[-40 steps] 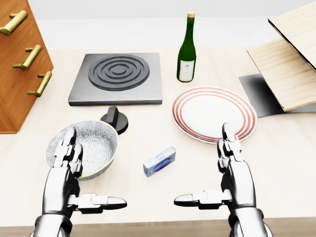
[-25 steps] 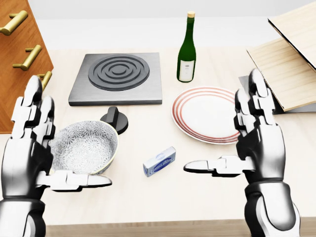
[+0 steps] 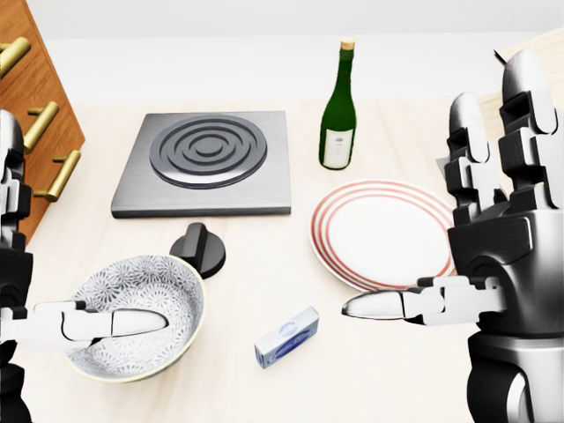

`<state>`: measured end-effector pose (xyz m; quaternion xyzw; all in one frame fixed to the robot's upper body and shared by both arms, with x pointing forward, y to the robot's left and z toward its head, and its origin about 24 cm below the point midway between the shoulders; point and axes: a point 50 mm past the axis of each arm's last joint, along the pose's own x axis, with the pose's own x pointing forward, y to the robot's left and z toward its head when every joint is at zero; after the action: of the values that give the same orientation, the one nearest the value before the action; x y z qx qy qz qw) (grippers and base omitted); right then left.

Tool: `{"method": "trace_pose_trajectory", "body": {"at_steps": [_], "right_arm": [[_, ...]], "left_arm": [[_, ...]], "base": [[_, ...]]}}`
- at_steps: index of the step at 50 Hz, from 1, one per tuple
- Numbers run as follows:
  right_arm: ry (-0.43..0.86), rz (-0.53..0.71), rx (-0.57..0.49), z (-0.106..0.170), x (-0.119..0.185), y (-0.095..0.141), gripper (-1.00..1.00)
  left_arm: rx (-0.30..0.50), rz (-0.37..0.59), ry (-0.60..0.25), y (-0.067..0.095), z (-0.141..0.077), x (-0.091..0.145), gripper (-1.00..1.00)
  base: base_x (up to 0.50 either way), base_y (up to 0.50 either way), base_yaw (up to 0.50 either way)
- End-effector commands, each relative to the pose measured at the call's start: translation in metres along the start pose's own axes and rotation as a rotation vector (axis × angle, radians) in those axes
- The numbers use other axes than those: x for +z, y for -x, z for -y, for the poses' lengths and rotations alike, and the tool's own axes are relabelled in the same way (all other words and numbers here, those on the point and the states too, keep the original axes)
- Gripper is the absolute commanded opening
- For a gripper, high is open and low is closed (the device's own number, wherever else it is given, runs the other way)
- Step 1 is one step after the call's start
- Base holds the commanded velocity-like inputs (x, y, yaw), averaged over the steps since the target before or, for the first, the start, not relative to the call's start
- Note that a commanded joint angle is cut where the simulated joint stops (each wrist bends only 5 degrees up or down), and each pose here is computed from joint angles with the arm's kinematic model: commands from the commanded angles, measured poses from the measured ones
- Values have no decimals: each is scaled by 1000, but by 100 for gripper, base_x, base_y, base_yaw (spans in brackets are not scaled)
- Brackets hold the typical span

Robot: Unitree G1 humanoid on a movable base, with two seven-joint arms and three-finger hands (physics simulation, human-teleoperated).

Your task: Pick up the akita bowl and put it on the plate.

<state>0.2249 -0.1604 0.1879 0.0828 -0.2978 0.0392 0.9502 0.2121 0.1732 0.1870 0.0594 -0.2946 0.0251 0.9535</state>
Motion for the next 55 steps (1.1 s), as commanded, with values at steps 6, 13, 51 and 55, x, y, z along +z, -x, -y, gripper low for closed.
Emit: {"method": "trace_pose_trajectory", "body": {"at_steps": [6,13,51,55], "right_arm": [[-14,5,30,-5,2,2,100],[29,-29,53,-10,-6,2,100],[812,-230,1055,-118,-65,45,100],[858,-324,1084,-111,-84,50,100]], "left_arm": [[11,31,-6,2,-4,8,100],[11,43,-8,2,-3,11,100],[13,140,-3,4,-1,33,100],[13,122,-2,4,0,30,100]], "base": [[50,0,0],[50,0,0],[1,0,0],[0,0,0]]}}
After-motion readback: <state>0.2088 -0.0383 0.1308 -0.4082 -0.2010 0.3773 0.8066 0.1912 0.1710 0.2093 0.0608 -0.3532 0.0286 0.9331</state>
